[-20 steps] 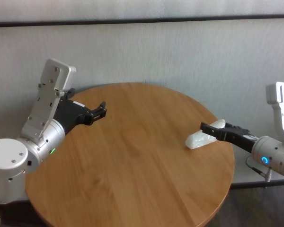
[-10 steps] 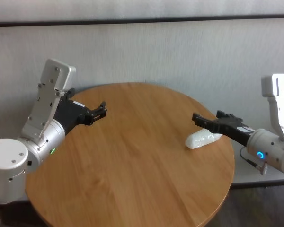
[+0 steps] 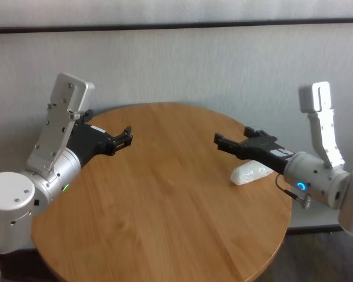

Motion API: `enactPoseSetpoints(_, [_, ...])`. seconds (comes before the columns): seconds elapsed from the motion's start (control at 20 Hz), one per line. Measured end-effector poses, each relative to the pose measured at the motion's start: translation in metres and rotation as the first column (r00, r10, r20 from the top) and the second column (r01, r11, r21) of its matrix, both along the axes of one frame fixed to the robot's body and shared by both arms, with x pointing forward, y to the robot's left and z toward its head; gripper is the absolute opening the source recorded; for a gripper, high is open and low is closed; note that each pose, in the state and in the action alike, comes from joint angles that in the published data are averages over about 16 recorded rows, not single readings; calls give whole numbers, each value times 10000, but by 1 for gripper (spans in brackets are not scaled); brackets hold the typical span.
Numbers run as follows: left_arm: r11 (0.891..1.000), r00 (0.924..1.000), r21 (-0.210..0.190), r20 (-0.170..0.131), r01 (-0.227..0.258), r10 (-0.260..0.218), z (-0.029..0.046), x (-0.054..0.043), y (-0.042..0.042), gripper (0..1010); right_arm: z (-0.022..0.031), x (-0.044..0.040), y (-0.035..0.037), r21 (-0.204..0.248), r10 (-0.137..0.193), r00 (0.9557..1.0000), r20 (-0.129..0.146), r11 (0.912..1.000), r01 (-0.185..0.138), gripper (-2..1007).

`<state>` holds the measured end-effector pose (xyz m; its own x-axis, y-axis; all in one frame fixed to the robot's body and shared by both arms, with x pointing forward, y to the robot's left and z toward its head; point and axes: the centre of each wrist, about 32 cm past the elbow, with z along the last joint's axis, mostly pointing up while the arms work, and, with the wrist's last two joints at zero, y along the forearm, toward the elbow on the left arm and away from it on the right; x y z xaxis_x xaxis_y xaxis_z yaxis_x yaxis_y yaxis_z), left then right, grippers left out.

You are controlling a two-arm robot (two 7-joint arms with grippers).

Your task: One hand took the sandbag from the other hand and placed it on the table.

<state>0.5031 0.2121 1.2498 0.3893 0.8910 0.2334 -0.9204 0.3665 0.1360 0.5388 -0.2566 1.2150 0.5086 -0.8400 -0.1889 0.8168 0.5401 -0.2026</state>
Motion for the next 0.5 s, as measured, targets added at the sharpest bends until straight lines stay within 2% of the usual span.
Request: enactPoseSetpoints(0.5, [10000, 10000, 0, 0, 0, 0, 0, 0, 0, 999, 84, 59, 323, -36, 806, 9962, 334, 9967, -805, 1005])
